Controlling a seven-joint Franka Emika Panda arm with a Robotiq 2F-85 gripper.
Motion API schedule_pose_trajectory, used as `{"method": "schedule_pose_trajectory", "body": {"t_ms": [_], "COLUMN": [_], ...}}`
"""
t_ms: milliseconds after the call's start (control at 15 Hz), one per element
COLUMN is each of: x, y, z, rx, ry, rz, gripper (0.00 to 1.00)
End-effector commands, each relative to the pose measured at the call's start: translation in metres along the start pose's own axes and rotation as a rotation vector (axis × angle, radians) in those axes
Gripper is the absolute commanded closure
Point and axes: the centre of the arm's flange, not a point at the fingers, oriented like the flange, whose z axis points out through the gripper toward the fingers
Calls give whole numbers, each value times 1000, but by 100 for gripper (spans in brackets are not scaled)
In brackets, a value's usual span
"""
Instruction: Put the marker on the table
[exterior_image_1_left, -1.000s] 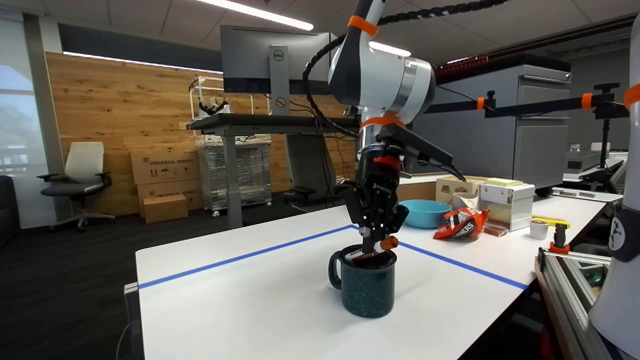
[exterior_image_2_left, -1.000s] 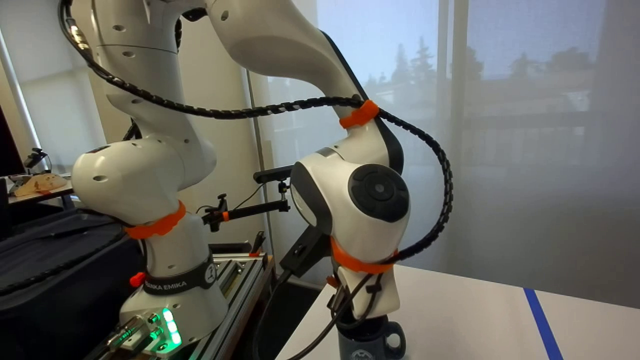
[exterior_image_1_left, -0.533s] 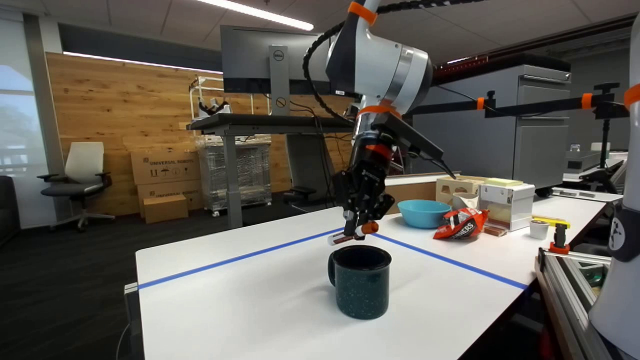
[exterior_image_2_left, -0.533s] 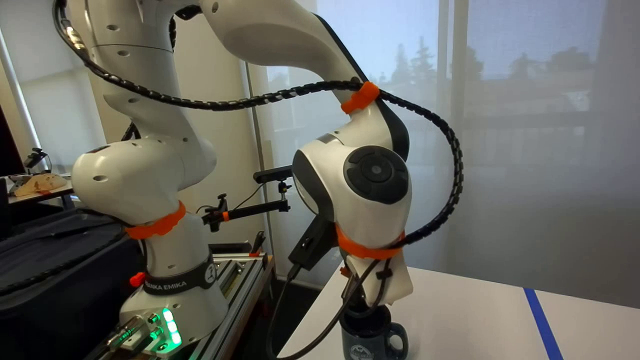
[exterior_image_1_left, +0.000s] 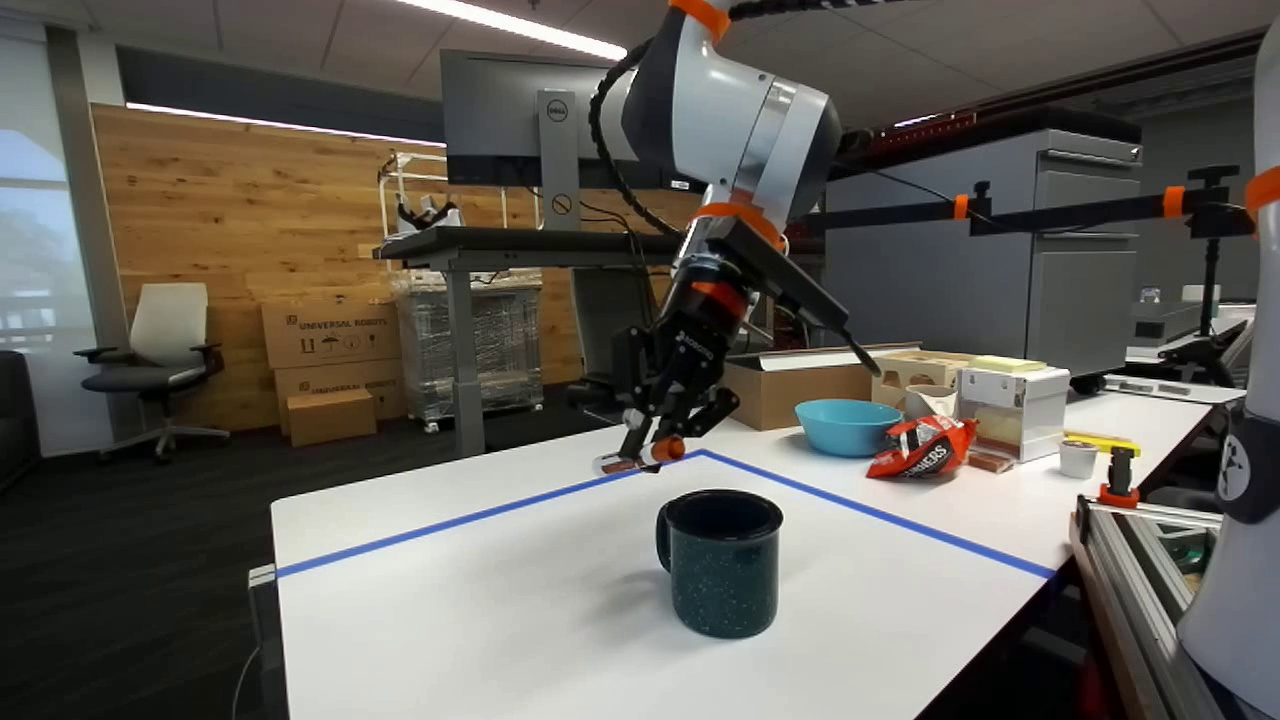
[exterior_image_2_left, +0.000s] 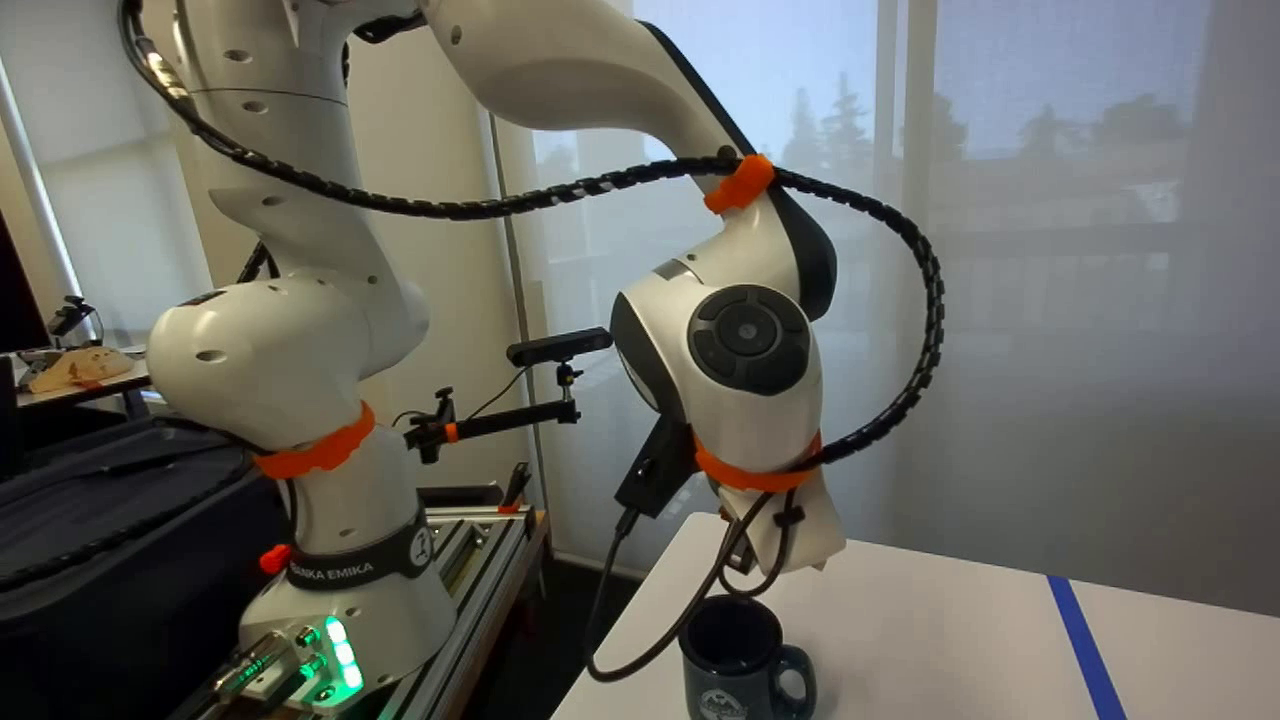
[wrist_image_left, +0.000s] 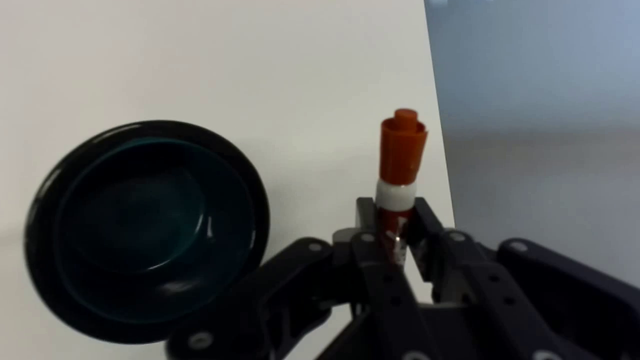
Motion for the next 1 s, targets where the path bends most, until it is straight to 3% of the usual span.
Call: {"method": "schedule_pose_trajectory", "body": {"t_ms": [0,533,933], "x": [12,57,84], "y": [-19,-37,-25], "z": [36,56,67], "rx": [28,-35,-174], "ry": [62,284,366], "rz": [-18,-171,-296], "gripper": [95,95,95]}}
